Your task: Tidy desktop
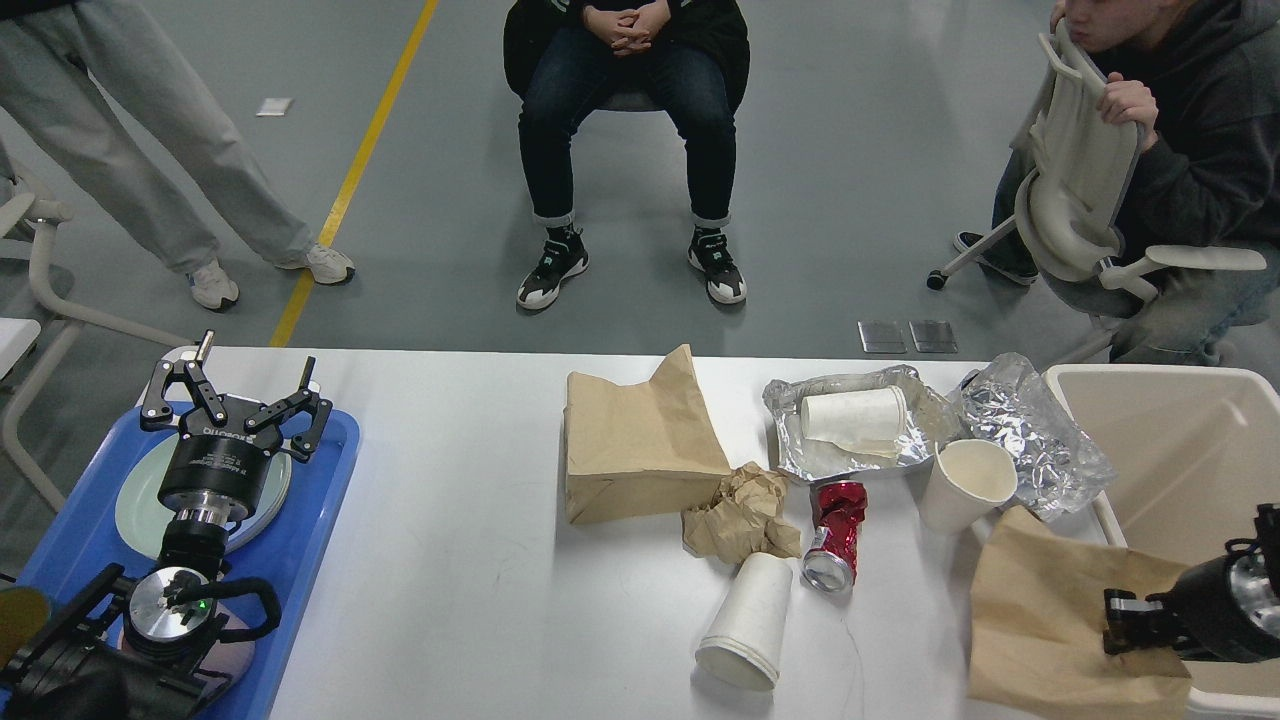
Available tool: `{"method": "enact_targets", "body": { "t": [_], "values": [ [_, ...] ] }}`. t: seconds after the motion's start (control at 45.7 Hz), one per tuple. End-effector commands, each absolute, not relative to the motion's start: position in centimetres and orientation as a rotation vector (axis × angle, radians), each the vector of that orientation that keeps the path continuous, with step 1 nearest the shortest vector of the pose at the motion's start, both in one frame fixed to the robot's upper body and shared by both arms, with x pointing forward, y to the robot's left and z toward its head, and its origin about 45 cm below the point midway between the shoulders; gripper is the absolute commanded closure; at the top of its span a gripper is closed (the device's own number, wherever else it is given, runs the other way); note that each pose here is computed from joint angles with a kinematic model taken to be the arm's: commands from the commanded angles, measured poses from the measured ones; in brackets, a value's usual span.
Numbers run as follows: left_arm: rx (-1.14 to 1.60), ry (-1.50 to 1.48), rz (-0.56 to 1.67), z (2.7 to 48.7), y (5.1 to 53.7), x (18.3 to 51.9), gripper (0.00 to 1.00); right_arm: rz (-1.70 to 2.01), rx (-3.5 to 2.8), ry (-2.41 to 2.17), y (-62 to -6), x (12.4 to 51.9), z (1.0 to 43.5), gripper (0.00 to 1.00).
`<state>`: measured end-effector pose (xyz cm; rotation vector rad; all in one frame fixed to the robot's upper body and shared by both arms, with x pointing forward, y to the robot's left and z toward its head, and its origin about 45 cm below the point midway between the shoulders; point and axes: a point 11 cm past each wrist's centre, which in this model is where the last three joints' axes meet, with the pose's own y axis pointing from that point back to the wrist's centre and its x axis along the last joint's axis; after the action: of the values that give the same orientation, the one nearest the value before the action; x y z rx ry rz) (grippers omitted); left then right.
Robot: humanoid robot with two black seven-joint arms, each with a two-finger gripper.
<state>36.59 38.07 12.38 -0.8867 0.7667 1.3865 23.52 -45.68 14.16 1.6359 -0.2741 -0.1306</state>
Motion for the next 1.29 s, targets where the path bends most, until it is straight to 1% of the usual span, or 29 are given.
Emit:
{"method": "enact_targets", "body": {
  "t": [0.0, 0.197, 0.328, 0.416, 0.503, 0.635, 0.744, 0.81, 0.941, 1.029, 1.05, 1.269],
  "values": [
    [-0.888, 0.766, 1.387, 12.4, 38.1, 36.6, 0.04, -0.176, 1.629, -0.266, -45.4, 23.8, 18.7, 1.0],
    [-0.888, 0.766, 1.387, 12.4, 38.1, 36.6, 0.04, -0.292, 1.584, -0.357, -46.0, 25.3, 26.2, 1.0],
    [-0.888, 0.768, 1.386, 12.4, 38.0, 36.6, 0.04, -0.291, 1.551, -0.375, -46.1, 25.8, 30.0, 1.0],
    [-0.888, 0.766, 1.387, 12.4, 38.1, 36.6, 0.04, -0.279, 1.511, -0.389, -46.5, 26.0, 31.6, 1.0],
    [-0.886, 0.767, 1.386, 12.4, 38.1, 36.6, 0.04, -0.269, 1.488, -0.428, -47.1, 26.3, 32.2, 1.0],
    [-0.888, 0.766, 1.387, 12.4, 38.1, 36.6, 0.04, -0.227, 1.433, -0.607, -51.2, 27.6, 33.1, 1.0],
    [-0.886, 0.767, 1.386, 12.4, 38.1, 36.6, 0.04, -0.198, 1.314, -0.72, -56.4, 28.0, 32.5, 1.0],
    [-0.888, 0.766, 1.387, 12.4, 38.1, 36.6, 0.04, -0.172, 1.258, -0.765, -58.8, 28.5, 31.3, 1.0],
    [-0.888, 0.766, 1.386, 12.4, 38.1, 36.6, 0.04, -0.132, 1.213, -0.825, -61.3, 29.5, 27.3, 1.0],
    [-0.886, 0.767, 1.386, 12.4, 38.1, 36.6, 0.04, -0.132, 1.175, -0.858, -63.1, 29.1, 24.4, 1.0],
    [-0.887, 0.766, 1.385, 12.4, 38.1, 36.6, 0.04, -0.137, 1.165, -0.862, -63.5, 28.7, 23.0, 1.0],
    [-0.888, 0.766, 1.386, 12.4, 38.1, 36.6, 0.04, -0.043, 1.033, -0.879, -64.0, 27.4, 14.8, 1.0]
  ]
}}
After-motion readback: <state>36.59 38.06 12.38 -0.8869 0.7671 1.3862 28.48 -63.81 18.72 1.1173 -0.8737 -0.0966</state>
